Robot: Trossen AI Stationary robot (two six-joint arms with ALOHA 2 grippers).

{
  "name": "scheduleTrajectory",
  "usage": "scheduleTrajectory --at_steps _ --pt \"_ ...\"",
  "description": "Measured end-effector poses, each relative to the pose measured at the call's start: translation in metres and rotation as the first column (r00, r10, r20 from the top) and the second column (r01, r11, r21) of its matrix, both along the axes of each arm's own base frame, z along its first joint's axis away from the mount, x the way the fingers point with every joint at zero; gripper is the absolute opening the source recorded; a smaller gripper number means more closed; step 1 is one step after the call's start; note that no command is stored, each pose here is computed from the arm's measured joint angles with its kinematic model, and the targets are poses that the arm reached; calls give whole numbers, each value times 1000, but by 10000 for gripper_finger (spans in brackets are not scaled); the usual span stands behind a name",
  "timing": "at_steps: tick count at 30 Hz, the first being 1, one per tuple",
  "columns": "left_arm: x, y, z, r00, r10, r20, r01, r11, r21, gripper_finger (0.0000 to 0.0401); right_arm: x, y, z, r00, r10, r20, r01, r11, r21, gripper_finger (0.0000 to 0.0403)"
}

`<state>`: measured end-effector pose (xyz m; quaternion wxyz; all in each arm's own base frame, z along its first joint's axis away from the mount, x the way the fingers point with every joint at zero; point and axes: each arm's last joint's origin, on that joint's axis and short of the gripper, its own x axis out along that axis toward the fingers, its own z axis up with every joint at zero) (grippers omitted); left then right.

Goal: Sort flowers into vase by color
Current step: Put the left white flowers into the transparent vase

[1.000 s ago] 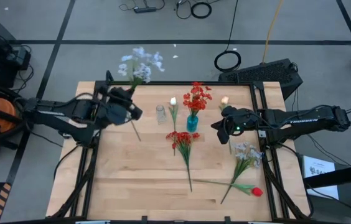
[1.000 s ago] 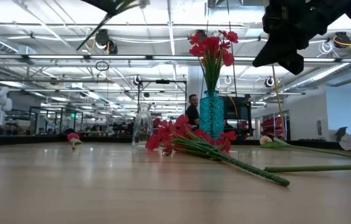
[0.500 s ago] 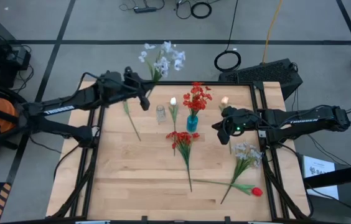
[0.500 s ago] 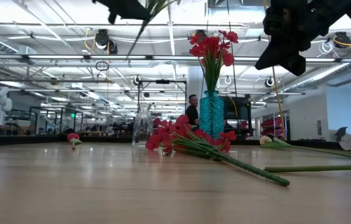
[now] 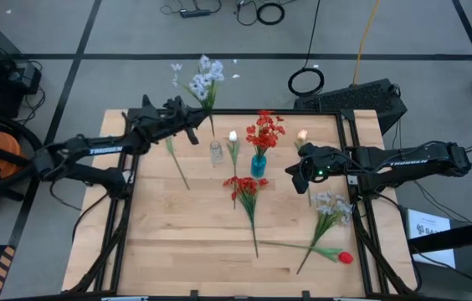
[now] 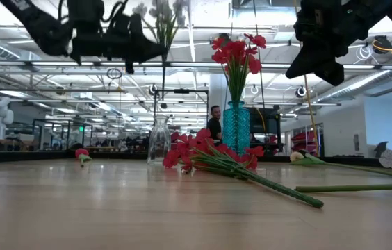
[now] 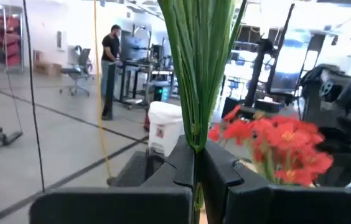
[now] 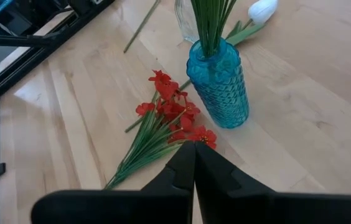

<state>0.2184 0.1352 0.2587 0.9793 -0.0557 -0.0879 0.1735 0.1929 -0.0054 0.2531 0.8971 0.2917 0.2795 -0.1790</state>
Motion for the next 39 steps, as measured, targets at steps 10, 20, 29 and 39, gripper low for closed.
scheduleTrajectory --at_steps 10,20,29,39 --pt "13 -2 -20 994 -106 -17 106 994 0 8 0 0 0 1000 -10 2 10 1000 12 2" --pt "12 -3 -28 989 -131 -66 129 991 -34 8 0 0 0 1000 -10 3 10 1000 12 2" --pt "7 -5 -41 987 -119 -112 115 993 -41 8 0 0 0 1000 -10 3 10 1000 12 2" --pt "8 -5 -43 985 -116 -130 110 992 -54 60 0 0 0 1000 -10 3 10 1000 11 2"
